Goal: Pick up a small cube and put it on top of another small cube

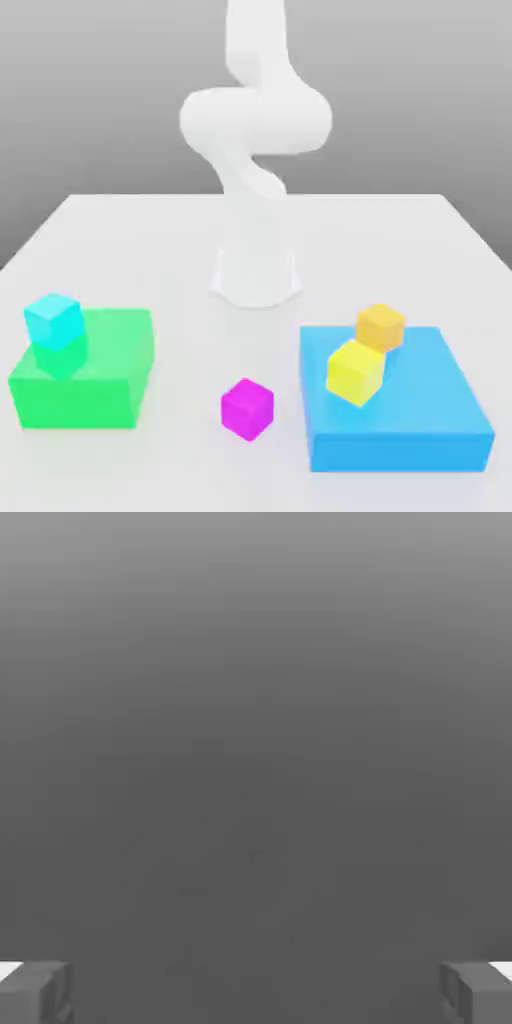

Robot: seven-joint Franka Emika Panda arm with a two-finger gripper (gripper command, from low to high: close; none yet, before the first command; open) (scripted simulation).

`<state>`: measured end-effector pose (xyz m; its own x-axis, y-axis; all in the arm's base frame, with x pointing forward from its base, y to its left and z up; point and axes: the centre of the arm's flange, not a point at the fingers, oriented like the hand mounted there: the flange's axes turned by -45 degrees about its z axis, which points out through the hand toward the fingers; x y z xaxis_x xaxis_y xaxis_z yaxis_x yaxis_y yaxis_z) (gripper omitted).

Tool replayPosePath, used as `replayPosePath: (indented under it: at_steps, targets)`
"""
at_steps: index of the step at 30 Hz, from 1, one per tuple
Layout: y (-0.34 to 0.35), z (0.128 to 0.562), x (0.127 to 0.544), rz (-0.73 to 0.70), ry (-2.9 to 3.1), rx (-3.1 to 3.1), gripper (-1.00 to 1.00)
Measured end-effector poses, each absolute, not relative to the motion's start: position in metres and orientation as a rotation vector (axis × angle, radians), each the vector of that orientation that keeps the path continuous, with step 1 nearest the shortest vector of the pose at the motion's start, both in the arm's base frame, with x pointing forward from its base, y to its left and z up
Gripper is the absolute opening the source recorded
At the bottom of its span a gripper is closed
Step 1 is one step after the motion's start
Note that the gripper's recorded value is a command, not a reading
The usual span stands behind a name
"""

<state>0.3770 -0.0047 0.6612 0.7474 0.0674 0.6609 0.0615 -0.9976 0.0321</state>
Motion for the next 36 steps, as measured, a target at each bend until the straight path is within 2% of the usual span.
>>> replayPosePath:
  at_steps: [4, 9, 13, 16, 19, 26, 27, 33, 36]
  targets:
    - [-0.009, 0.562, 0.418, 0.886, 0.359, 2.964, 0.00]
    - [-0.008, 0.437, 0.436, 0.613, 0.673, 2.968, 0.00]
    - [-0.007, 0.336, 0.422, 0.381, 0.940, 2.939, 0.00]
    - [-0.008, 0.260, 0.395, 0.188, 1.161, 2.891, 0.00]
    - [-0.010, 0.204, 0.363, 0.035, 1.337, 2.837, 0.00]
    - [-0.012, 0.138, 0.356, 0.000, 1.374, 2.822, 0.00]
    - [-0.012, 0.132, 0.355, 0.000, 1.374, 2.823, -1.00]
    - [-0.012, 0.129, 0.354, -0.003, 1.374, 2.826, -1.00]
    - [-0.012, 0.146, 0.356, -0.001, 1.376, 2.822, -1.00]
